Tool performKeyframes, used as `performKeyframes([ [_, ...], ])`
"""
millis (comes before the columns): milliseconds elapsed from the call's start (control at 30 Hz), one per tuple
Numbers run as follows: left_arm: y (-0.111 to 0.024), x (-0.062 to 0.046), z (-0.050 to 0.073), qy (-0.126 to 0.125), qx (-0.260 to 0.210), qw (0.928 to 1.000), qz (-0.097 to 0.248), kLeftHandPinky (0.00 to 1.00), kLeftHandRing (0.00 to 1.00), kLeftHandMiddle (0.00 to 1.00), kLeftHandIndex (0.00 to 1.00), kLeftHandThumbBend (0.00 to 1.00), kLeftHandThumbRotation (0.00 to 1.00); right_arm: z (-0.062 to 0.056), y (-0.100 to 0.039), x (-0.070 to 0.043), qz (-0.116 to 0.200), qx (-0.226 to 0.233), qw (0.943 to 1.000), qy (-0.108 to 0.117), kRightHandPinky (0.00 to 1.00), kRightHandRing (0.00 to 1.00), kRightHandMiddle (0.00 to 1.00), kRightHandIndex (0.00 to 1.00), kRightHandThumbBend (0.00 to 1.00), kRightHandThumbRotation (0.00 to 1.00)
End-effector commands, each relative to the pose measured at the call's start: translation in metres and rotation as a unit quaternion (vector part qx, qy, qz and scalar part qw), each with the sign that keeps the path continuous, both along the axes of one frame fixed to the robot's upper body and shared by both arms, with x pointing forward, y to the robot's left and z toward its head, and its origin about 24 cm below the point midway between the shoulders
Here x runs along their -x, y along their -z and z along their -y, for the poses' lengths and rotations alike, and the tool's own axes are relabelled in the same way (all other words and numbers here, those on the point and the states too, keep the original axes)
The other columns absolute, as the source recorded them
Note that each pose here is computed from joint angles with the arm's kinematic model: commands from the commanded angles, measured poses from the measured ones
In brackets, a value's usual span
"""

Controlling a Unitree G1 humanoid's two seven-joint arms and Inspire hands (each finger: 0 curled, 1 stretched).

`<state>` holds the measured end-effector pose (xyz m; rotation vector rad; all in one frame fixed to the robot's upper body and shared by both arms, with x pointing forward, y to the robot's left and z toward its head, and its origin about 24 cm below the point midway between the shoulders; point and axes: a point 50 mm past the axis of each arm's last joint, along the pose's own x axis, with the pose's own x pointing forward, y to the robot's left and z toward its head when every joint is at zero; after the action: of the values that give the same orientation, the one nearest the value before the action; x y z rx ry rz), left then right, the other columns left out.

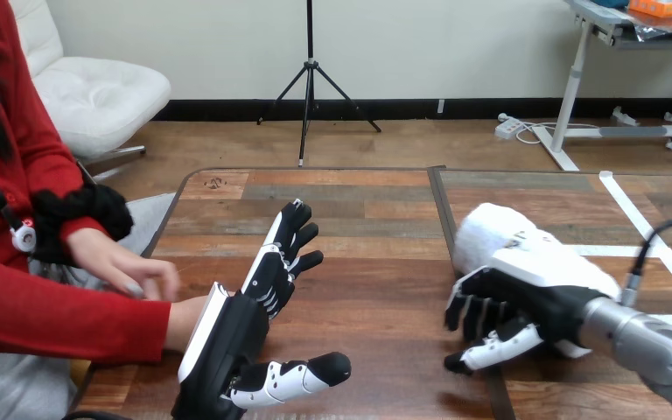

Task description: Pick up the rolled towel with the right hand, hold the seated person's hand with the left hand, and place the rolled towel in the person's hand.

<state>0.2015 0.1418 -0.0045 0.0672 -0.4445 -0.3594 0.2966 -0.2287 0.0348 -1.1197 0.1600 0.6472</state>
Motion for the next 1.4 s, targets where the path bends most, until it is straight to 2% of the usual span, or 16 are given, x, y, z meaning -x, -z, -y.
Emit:
performKeyframes([
  [0, -0.017, -0.011, -0.001, -0.002, 0.008, 0.9990, 0.045, 0.88, 0.96, 0.99, 0.99, 1.00, 0.56, 0.009, -0.036, -0.008, 0.070, -0.010, 0.9974, 0.012, 0.43, 0.50, 0.56, 0.59, 0.80, 0.35],
  [200, -0.018, -0.012, -0.001, 0.003, 0.000, 0.9988, 0.048, 0.88, 0.96, 1.00, 0.99, 1.00, 0.55, 0.009, -0.051, -0.005, 0.083, -0.024, 0.9961, 0.020, 0.43, 0.50, 0.56, 0.59, 0.80, 0.34],
  [333, -0.017, -0.012, -0.001, 0.003, 0.007, 0.9990, 0.043, 0.88, 0.96, 0.99, 0.99, 1.00, 0.55, 0.007, -0.064, -0.001, 0.092, -0.051, 0.9941, 0.028, 0.42, 0.49, 0.55, 0.57, 0.80, 0.31],
  [500, -0.018, -0.013, -0.001, 0.002, 0.003, 0.9989, 0.047, 0.88, 0.96, 0.99, 0.99, 1.00, 0.55, 0.006, -0.076, 0.005, 0.102, -0.080, 0.9909, 0.036, 0.42, 0.49, 0.54, 0.57, 0.82, 0.32],
  [833, -0.019, -0.016, 0.002, 0.010, 0.005, 0.9988, 0.047, 0.88, 0.96, 1.00, 0.99, 1.00, 0.55, 0.003, -0.102, 0.019, 0.134, -0.112, 0.9843, 0.024, 0.39, 0.46, 0.52, 0.56, 0.85, 0.35],
  [1000, -0.019, -0.017, 0.003, 0.012, 0.006, 0.9988, 0.046, 0.88, 0.97, 1.00, 0.99, 1.00, 0.56, 0.002, -0.111, 0.025, 0.143, -0.124, 0.9817, 0.021, 0.37, 0.44, 0.50, 0.56, 0.85, 0.35],
  [1100, -0.019, -0.018, 0.004, 0.014, 0.006, 0.9989, 0.044, 0.88, 0.97, 1.00, 0.99, 1.00, 0.55, 0.002, -0.117, 0.031, 0.148, -0.147, 0.9778, 0.016, 0.36, 0.43, 0.50, 0.56, 0.85, 0.34],
  [1267, -0.019, -0.019, 0.005, 0.017, 0.009, 0.9990, 0.041, 0.89, 0.97, 1.00, 0.99, 1.00, 0.55, 0.001, -0.123, 0.038, 0.153, -0.151, 0.9765, 0.014, 0.35, 0.42, 0.49, 0.55, 0.85, 0.32],
  [1367, -0.019, -0.020, 0.006, 0.018, 0.006, 0.9989, 0.042, 0.89, 0.97, 1.00, 0.99, 1.00, 0.55, 0.000, -0.127, 0.042, 0.162, -0.162, 0.9733, 0.008, 0.33, 0.40, 0.48, 0.55, 0.84, 0.30],
])
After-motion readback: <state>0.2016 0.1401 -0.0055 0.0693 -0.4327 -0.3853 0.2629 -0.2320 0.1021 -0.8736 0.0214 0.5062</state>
